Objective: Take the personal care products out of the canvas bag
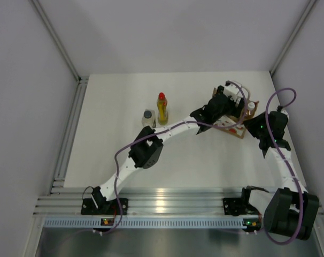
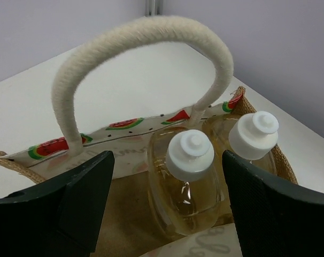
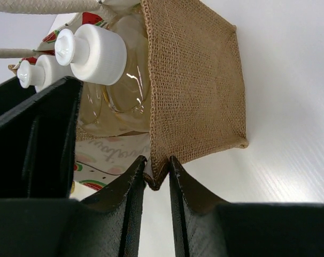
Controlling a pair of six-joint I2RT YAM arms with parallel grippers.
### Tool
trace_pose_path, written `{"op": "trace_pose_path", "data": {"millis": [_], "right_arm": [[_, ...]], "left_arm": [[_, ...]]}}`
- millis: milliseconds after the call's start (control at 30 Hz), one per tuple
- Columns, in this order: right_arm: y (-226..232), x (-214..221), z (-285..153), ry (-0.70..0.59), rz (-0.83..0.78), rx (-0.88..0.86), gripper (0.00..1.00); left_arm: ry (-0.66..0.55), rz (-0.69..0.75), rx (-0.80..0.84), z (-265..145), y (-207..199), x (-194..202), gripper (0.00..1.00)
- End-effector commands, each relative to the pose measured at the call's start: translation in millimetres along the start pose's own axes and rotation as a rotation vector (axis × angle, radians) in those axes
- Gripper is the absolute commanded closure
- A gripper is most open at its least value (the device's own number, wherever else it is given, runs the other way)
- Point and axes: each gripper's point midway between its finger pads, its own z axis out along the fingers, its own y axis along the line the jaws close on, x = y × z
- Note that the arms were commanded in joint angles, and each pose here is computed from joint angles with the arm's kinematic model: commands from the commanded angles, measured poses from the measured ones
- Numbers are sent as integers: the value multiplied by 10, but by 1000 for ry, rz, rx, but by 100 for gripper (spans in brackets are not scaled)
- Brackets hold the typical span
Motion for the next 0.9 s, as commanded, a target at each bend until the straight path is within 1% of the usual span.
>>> {"op": "trace_pose_path", "data": {"millis": [0,267,367,467,500,533,600,633,667,700,733,833,867], "right_arm": [[84,-87,-24,-28,-3,-40,78],[63,-34,-11,-9,-9,-42,78],[79,-28,-19,-7,-12,-49,78],[85,-27,-19,-4,-14,-53,78],[90,-33,-20,-5,-13,-54,78],[90,-37,-23,-7,-16,-54,78],[88,-39,-23,-7,-17,-54,78],[77,-28,-19,-4,-18,-51,78],[74,-26,-16,-2,-17,-50,78],[82,-23,-15,-1,-18,-52,78],[77,-27,-12,-2,-19,-51,78],[81,-24,-6,3,-17,-52,78],[83,-38,-7,-1,-15,-52,78]], "left_arm": [[-97,8,-7,55,-44,-241,15],[-109,8,20,138,-137,-146,21],[-124,15,23,158,-178,-161,31],[-138,26,22,159,-218,-184,35],[-138,26,21,161,-216,-185,38],[-140,26,19,163,-214,-190,51],[-141,25,21,160,-237,-207,65],[-139,24,24,157,-251,-209,77],[-140,22,27,154,-260,-231,83],[-143,20,26,146,-269,-259,94],[-150,15,21,138,-263,-301,100],[-164,13,10,106,-262,-434,100],[-178,17,10,79,-264,-536,100]]}}
